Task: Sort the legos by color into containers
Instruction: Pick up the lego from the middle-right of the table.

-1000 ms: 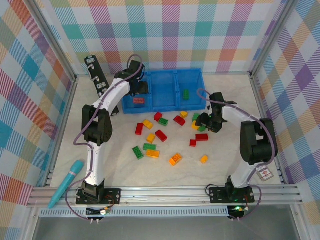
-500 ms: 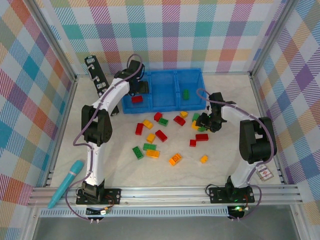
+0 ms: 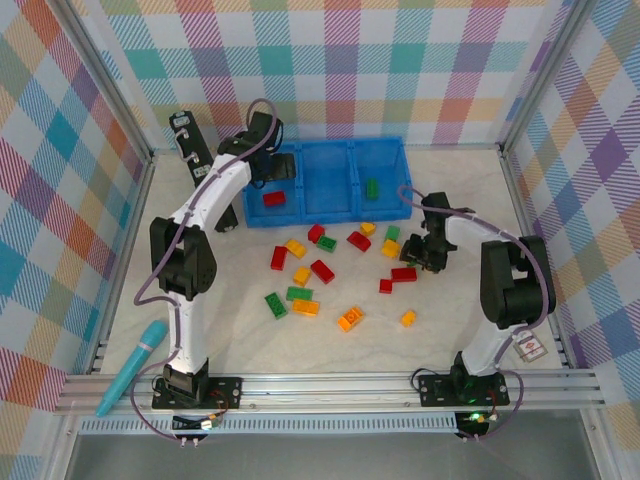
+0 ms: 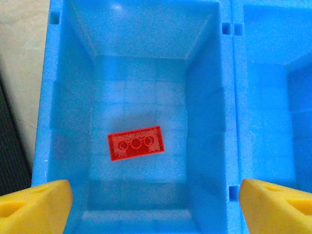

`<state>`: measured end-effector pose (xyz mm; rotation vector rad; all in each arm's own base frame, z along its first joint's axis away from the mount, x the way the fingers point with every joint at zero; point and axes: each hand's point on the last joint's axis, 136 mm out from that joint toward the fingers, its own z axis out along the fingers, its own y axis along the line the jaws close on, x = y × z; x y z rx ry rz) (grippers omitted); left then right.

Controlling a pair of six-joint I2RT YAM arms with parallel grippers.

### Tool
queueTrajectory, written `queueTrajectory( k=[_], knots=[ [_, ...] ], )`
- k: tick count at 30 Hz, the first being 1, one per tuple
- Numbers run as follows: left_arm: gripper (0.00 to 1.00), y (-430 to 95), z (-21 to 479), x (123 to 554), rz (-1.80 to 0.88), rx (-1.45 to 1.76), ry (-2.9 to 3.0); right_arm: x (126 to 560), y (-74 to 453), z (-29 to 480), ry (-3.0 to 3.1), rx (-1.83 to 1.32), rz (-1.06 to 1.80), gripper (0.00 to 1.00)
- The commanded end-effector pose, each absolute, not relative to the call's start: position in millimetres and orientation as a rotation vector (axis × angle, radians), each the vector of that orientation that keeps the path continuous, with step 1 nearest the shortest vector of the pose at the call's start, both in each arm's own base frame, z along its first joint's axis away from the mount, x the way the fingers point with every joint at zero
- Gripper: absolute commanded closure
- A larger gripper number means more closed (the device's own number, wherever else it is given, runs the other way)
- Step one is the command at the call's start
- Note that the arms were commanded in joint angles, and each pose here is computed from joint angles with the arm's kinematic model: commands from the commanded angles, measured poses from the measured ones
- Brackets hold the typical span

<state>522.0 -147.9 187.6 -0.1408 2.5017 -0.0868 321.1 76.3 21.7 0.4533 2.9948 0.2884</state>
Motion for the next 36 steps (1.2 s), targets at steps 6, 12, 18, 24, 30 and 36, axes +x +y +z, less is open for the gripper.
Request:
queueTrajectory(
  k=[6, 12, 18, 24, 30, 36],
  knots=[
    [0.11, -145, 205, 516, -0.114, -0.124, 2.474, 318, 68, 14, 3.026, 0.476, 0.234, 0.38],
    [0.10, -145, 206, 513, -0.122, -0.117, 2.478, 332, 68, 14, 3.021, 0.440, 0.221, 0.46],
    [0.10, -142, 211, 504, -0.105, -0.102, 2.479, 341, 67, 13, 3.018, 0.397, 0.216, 0.61],
    [0.10, -133, 220, 487, -0.067, -0.069, 2.483, 346, 66, 19, 3.015, 0.333, 0.200, 0.71],
    [0.10, -122, 234, 463, -0.034, -0.031, 2.480, 350, 63, 61, 2.960, 0.261, 0.177, 0.74],
    [0.10, -112, 258, 435, -0.032, -0.011, 2.454, 365, 80, 120, 2.850, 0.105, 0.196, 0.74]
  ],
)
